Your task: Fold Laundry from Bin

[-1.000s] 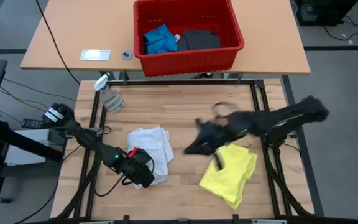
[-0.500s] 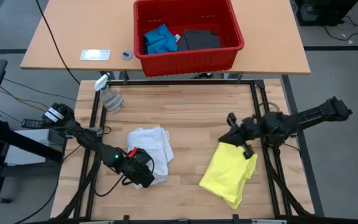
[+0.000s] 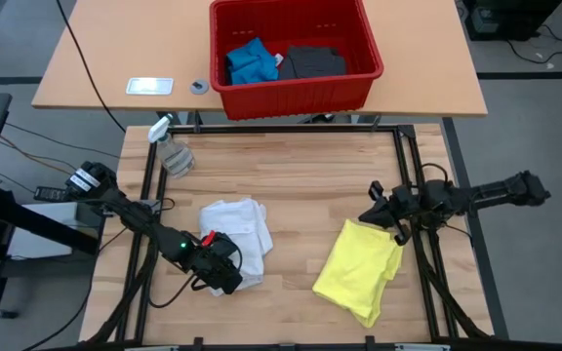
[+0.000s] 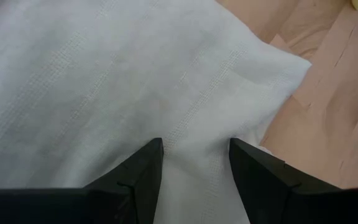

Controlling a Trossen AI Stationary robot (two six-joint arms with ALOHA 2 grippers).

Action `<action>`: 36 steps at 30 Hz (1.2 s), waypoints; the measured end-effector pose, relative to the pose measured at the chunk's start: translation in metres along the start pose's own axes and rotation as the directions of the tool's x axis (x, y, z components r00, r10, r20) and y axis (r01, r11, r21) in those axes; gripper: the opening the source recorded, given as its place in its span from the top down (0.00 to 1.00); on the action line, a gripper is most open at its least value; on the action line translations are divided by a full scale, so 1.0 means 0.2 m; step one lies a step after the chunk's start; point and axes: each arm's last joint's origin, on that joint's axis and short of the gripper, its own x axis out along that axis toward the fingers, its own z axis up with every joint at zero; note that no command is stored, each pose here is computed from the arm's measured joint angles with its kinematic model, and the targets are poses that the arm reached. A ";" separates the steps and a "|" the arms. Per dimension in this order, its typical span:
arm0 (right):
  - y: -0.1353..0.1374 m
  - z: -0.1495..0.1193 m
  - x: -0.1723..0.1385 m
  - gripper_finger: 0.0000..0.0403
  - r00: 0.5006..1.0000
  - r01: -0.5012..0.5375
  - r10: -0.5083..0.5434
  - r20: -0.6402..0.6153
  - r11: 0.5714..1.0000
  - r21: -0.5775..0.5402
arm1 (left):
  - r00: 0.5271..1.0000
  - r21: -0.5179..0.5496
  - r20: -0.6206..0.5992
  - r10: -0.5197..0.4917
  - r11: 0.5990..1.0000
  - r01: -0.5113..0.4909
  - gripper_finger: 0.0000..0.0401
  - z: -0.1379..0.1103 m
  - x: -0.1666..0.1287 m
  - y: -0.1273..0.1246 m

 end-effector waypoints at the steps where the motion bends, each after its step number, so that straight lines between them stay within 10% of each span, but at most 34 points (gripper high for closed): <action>1: -0.01 -0.02 -0.01 0.95 1.000 0.004 -0.004 -0.006 1.000 0.004 | 1.000 0.000 0.000 0.000 1.000 0.000 0.52 0.00 0.00 0.00; 36: -0.06 -0.18 -0.05 0.94 0.990 0.079 -0.097 -0.104 0.984 -0.163 | 1.000 0.000 0.000 0.000 1.000 0.000 0.52 0.00 0.00 0.00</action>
